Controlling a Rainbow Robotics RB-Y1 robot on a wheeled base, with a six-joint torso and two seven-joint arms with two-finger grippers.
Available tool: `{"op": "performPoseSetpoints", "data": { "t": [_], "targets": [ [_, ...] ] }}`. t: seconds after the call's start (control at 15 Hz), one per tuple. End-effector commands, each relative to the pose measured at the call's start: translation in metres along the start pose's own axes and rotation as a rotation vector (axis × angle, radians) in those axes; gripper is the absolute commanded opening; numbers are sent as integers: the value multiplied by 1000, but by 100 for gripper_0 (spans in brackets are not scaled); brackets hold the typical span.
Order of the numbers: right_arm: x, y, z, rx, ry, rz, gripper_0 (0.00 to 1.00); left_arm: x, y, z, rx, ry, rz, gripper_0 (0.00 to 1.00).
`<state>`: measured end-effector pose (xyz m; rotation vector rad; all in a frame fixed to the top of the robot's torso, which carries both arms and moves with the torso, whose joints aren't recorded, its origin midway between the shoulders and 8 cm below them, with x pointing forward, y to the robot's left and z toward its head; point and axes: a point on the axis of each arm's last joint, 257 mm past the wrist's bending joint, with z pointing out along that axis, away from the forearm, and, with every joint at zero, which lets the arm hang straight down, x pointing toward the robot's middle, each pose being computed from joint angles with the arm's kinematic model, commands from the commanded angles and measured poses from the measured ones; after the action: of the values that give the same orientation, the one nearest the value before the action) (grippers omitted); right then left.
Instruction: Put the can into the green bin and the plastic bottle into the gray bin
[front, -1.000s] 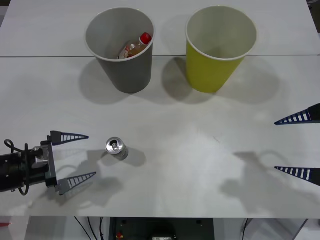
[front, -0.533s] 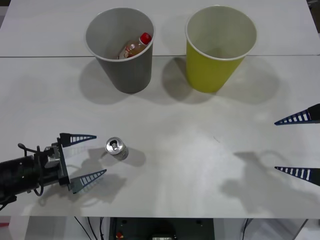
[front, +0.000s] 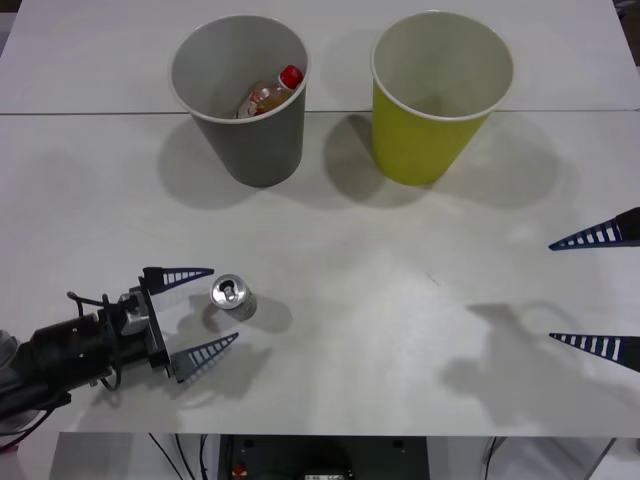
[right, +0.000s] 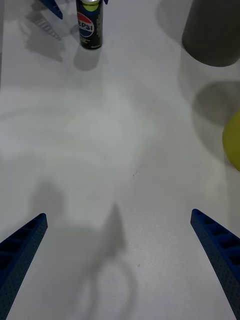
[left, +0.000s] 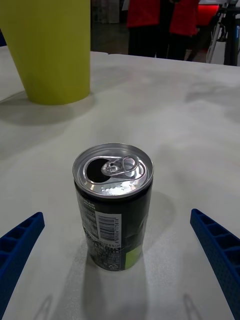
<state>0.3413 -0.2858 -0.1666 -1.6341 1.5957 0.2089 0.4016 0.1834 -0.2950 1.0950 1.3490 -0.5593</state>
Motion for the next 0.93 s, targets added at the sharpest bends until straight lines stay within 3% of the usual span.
{"op": "performPoseSetpoints", "data": {
  "t": [0.07, 0.53, 0.8, 0.87, 0.93],
  "targets": [
    [0, 0, 0, 0, 0, 0, 100, 1, -1, 12, -18, -4, -3, 100],
    [0, 0, 0, 0, 0, 0, 100, 7, 7, 38, -48, -27, -30, 100],
    [0, 0, 0, 0, 0, 0, 100, 3, 2, 49, -51, -49, -43, 100],
    [0, 0, 0, 0, 0, 0, 100, 2, 1, 50, -51, -52, -44, 86],
    [0, 0, 0, 0, 0, 0, 100, 2, 1, 50, -51, -53, -45, 22]
  ]
}}
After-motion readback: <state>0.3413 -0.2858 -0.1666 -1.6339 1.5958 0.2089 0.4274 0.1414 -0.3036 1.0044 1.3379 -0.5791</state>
